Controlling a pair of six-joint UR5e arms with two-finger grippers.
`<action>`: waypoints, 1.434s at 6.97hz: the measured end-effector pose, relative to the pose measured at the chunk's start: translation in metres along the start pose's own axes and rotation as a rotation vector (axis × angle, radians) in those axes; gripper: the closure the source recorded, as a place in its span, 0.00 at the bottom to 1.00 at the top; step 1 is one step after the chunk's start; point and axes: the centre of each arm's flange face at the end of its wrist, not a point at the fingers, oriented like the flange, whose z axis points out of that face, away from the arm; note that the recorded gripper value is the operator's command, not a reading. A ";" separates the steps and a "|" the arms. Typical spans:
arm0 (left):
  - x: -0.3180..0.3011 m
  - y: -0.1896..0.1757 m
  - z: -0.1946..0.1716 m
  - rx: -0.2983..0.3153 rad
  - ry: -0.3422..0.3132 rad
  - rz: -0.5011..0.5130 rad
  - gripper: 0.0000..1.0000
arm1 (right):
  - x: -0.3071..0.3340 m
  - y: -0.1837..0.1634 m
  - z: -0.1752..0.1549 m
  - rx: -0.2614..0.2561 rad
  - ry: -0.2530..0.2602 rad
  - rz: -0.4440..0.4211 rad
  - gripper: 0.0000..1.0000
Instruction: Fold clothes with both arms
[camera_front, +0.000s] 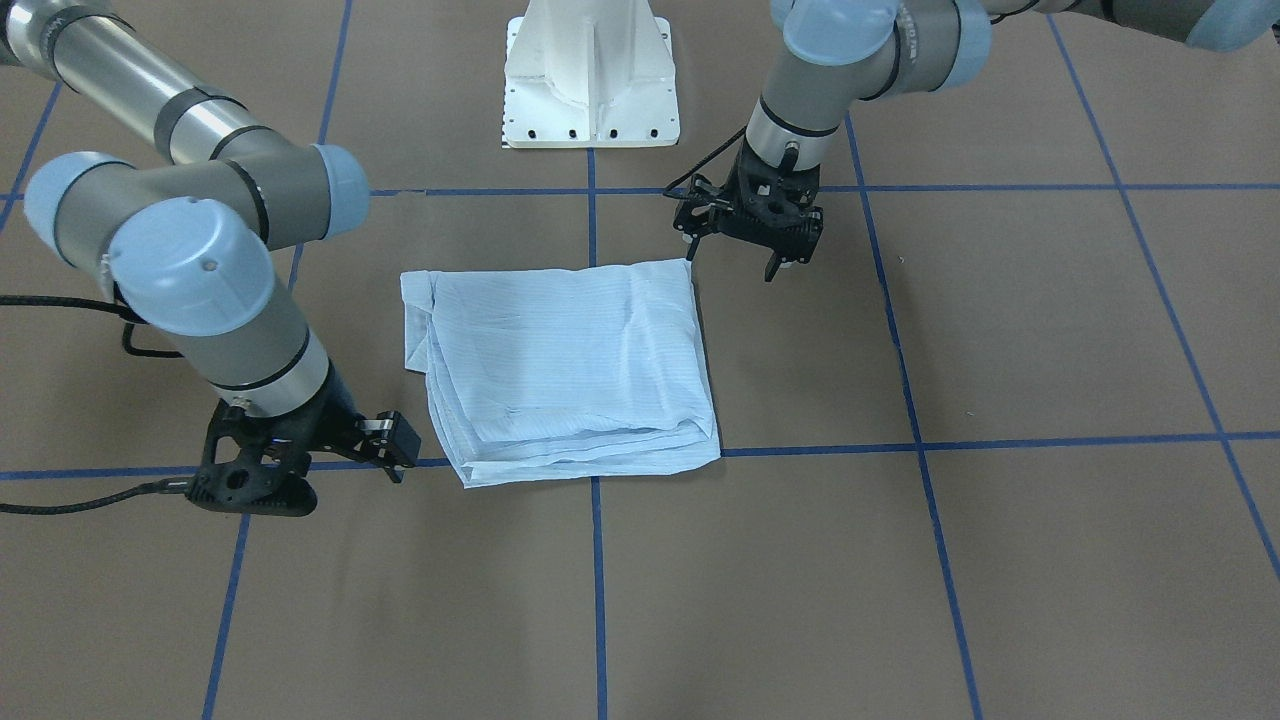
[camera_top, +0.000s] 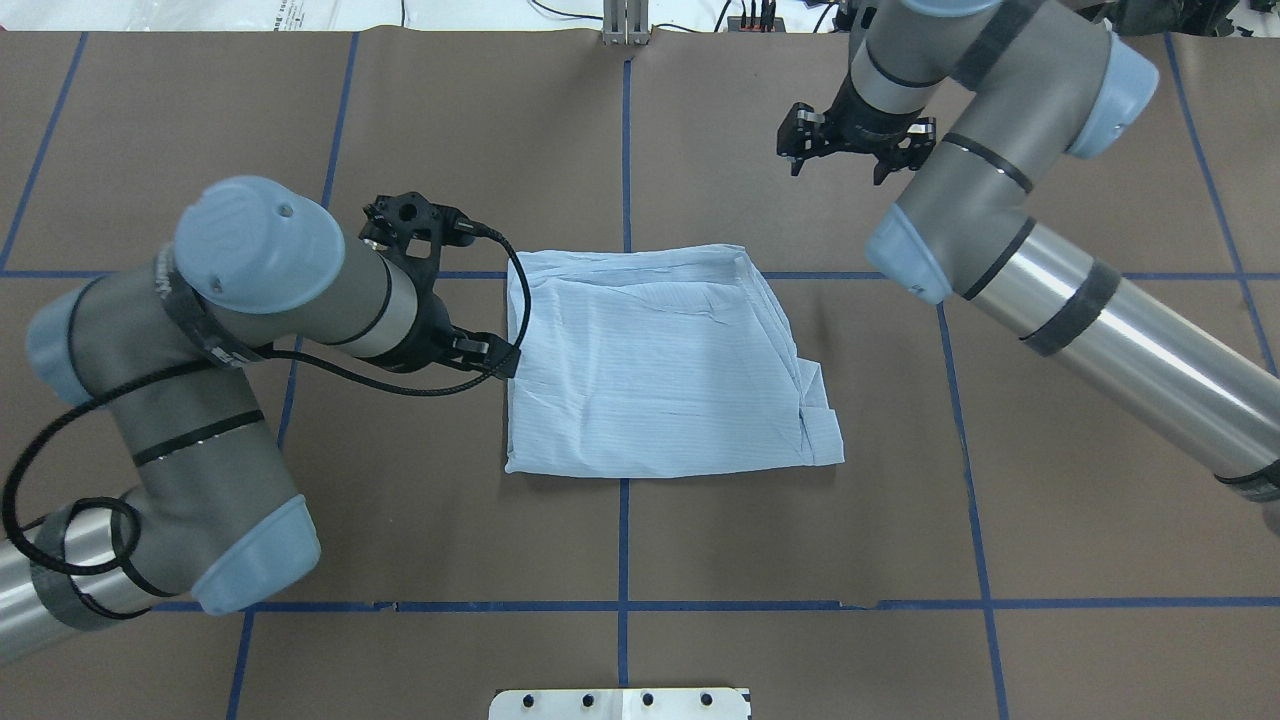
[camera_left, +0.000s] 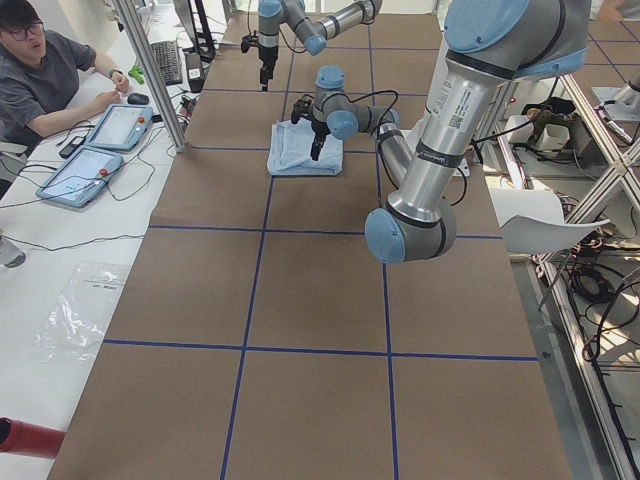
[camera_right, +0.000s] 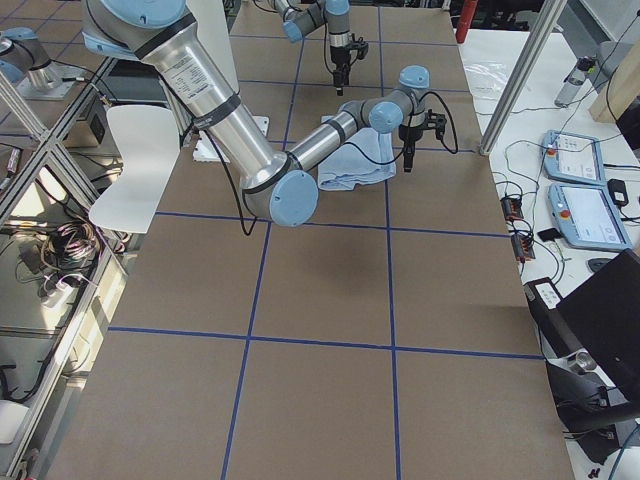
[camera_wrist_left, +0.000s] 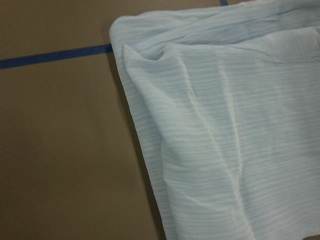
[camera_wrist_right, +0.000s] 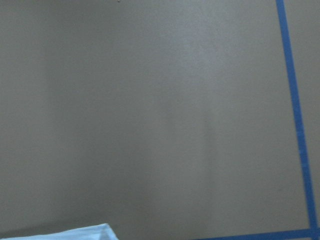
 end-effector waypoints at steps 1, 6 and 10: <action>-0.027 -0.008 -0.025 0.014 -0.039 0.043 0.00 | 0.060 -0.009 -0.007 -0.011 0.007 -0.060 0.00; -0.252 -0.011 -0.125 -0.011 -0.193 0.304 0.00 | 0.349 0.023 -0.038 -0.079 0.033 -0.312 0.00; -0.427 0.032 -0.166 -0.065 -0.233 0.137 0.00 | 0.469 0.110 -0.049 -0.126 0.057 -0.235 0.00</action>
